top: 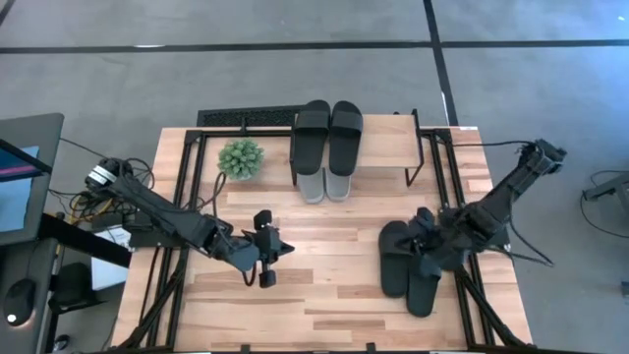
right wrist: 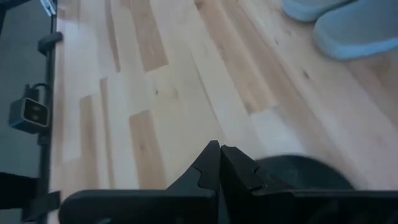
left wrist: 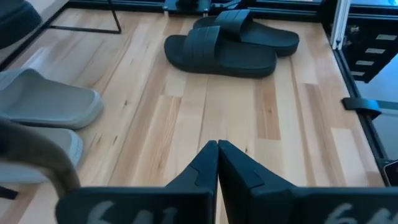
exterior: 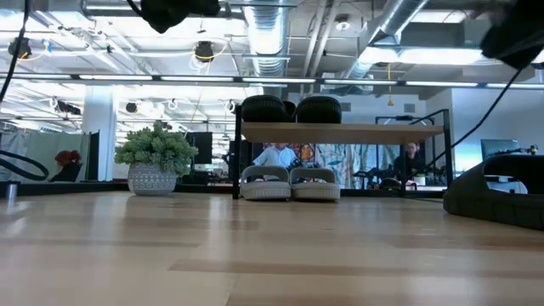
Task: Pick and place slides into the shelf
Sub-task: Put the left black slide under the shelf
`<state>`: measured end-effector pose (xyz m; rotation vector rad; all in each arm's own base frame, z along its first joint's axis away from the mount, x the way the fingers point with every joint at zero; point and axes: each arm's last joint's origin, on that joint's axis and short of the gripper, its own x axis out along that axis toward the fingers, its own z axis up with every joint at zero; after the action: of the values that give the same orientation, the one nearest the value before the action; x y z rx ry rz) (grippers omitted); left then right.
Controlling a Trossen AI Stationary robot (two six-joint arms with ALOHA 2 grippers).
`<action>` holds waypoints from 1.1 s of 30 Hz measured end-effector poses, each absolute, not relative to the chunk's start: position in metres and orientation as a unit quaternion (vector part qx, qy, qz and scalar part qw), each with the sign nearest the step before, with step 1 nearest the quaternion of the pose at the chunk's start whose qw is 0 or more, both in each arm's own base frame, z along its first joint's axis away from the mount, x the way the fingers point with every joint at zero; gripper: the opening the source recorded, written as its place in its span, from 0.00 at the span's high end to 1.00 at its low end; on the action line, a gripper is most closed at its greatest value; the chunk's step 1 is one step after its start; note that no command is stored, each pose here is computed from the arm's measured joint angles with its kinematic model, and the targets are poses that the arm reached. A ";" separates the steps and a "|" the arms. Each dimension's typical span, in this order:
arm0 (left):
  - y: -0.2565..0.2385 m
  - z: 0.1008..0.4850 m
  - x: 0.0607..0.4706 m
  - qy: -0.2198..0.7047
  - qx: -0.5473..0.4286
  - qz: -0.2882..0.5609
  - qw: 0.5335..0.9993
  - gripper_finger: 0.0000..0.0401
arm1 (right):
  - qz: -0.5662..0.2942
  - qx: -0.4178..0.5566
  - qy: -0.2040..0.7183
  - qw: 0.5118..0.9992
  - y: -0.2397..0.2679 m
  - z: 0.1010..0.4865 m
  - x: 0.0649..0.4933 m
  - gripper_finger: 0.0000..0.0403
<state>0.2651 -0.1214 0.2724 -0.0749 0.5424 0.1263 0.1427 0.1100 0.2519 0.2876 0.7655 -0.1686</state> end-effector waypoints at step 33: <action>-0.118 0.254 0.311 0.198 0.009 0.059 0.978 1.00 | -0.147 0.102 0.448 0.876 0.149 0.219 0.124 1.00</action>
<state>0.3112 -0.1176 0.2535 0.0178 0.3990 0.1190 0.1242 0.1493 0.2188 0.2135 0.9348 -0.3059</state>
